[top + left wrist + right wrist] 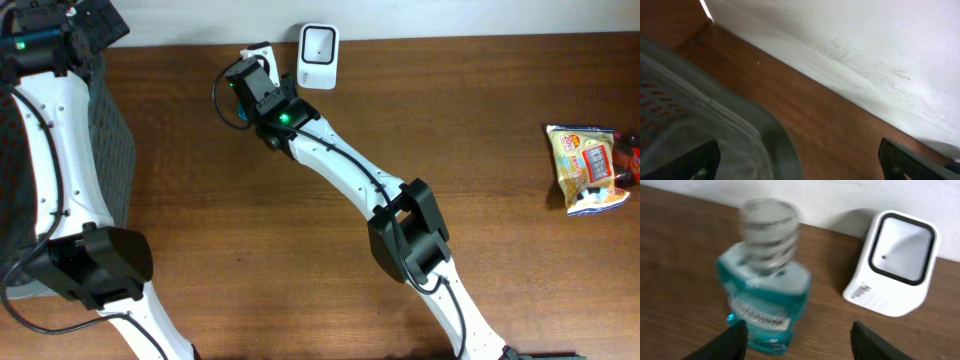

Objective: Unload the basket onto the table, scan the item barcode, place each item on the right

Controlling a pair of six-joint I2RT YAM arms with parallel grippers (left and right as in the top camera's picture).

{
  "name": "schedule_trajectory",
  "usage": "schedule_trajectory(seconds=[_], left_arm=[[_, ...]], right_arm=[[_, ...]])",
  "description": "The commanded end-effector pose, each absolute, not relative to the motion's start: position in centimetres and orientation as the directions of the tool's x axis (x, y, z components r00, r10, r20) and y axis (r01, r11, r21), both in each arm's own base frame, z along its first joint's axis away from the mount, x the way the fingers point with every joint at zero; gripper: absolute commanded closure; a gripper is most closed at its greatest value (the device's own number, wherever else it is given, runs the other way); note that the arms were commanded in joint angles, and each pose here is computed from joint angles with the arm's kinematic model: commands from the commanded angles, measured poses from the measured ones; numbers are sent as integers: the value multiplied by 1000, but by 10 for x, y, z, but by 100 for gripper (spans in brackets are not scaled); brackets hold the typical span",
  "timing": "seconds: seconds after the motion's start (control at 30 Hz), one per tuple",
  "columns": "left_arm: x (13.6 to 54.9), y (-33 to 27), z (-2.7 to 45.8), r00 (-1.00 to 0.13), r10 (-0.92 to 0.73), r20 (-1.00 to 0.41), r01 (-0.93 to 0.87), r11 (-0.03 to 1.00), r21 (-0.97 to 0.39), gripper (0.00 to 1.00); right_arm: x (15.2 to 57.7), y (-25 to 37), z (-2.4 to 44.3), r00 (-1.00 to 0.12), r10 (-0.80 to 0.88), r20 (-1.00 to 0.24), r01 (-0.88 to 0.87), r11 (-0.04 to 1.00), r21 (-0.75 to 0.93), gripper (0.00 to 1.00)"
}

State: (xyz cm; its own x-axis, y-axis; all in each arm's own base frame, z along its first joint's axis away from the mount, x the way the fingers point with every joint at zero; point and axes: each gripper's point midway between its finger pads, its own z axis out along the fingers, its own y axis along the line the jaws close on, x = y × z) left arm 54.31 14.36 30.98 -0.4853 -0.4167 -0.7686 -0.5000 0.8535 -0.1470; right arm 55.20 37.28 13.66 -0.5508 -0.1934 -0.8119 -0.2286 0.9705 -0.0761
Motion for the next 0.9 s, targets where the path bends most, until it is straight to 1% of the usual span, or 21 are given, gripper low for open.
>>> schedule_trajectory(seconds=[0.0, 0.07, 0.2, 0.23, 0.3, 0.37, 0.47, 0.53, 0.73, 0.77, 0.8, 0.87], left_arm=[[542, 147, 319, -464, -422, -779, -501, 850, -162, 1], [542, 147, 319, -464, -422, -779, -501, 850, -162, 1], [542, 147, 319, -464, -422, -779, -501, 850, -162, 1], [542, 147, 319, -464, -422, -779, -501, 850, -162, 1], [542, 147, 319, -464, -422, -779, -501, 850, -162, 1], [542, 147, 319, -464, -422, -779, -501, 850, -162, 1], [542, 147, 319, -464, -422, -779, -501, 850, -162, 1], [542, 147, 319, -464, -422, -779, -501, 850, -162, 1], [542, 147, 319, -464, -422, -779, -501, 850, -162, 1], [542, 147, 319, -464, -422, -779, -501, 850, -162, 1], [542, 147, 319, -464, -422, -779, -501, 850, -162, 1], [542, 147, 319, -464, -422, -779, -501, 850, -162, 1]], right_arm=[[548, 384, 190, -522, -72, -850, -244, 967, 68, 32], [547, 390, 183, -541, -38, -840, -244, 963, 113, 31], [554, 397, 147, -566, -33, -824, -244, 961, 129, 31], [557, 397, 142, -569, -6, -822, -228, 962, 150, 31], [568, 393, 137, -576, 114, -809, -163, 954, 251, 31], [580, 389, 125, -583, 154, -798, -154, 943, 295, 31], [584, 381, 99, -666, 161, -728, -177, 914, 364, 31], [587, 376, 84, -695, 157, -702, -181, 906, 382, 30], [580, 385, 52, -732, 128, -669, -194, 902, 385, 30], [577, 394, 49, -739, 119, -663, -226, 883, 411, 30], [577, 402, 51, -732, 111, -672, -257, 868, 424, 30], [580, 403, 53, -711, 122, -692, -252, 875, 413, 30]])
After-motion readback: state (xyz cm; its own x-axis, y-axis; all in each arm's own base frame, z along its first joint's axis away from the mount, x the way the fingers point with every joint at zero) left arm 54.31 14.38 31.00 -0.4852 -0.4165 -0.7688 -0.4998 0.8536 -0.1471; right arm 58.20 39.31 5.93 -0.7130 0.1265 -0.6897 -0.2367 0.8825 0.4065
